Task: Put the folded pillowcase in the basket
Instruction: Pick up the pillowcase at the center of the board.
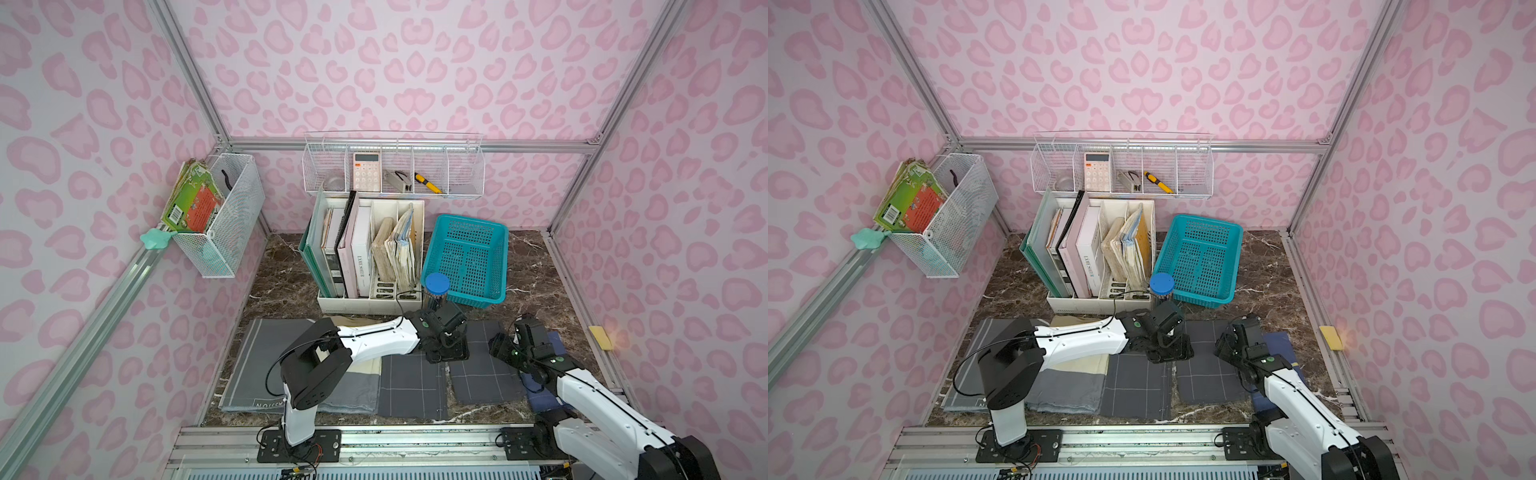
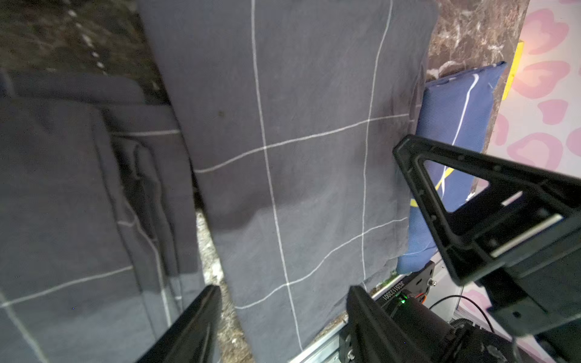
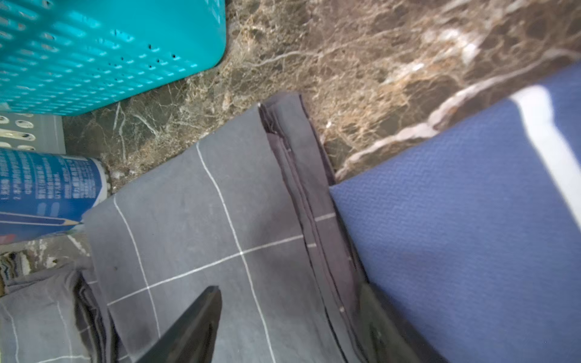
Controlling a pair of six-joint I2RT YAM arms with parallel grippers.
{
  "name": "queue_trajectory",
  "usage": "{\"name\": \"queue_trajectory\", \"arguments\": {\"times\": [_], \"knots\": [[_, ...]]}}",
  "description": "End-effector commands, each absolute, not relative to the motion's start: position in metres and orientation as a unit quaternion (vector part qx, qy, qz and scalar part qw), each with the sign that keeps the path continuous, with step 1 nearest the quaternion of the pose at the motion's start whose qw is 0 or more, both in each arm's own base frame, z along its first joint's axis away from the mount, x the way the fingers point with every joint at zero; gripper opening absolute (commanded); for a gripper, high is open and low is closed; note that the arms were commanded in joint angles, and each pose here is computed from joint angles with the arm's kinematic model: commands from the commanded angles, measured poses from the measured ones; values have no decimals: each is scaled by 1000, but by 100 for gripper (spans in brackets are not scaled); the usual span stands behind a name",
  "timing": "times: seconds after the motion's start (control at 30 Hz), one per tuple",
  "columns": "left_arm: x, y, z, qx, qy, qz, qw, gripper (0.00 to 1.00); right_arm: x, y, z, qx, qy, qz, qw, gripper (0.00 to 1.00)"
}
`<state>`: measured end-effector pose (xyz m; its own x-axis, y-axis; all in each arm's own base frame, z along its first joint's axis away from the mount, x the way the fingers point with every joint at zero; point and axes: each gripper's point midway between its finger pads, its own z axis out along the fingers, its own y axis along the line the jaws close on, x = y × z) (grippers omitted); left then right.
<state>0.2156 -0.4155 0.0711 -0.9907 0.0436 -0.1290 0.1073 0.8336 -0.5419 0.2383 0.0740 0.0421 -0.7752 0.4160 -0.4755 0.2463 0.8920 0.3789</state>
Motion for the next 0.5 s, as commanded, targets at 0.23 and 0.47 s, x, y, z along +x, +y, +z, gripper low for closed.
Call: {"name": "queue_trajectory", "arguments": {"times": [0.23,0.47], "knots": [[217,-421,61,42,958,-278,46,67,240,72,32,179,935,136,275,70],[220,-422,53,38,963,-264,40,70,238,61,28,190,935,109,277,74]]}}
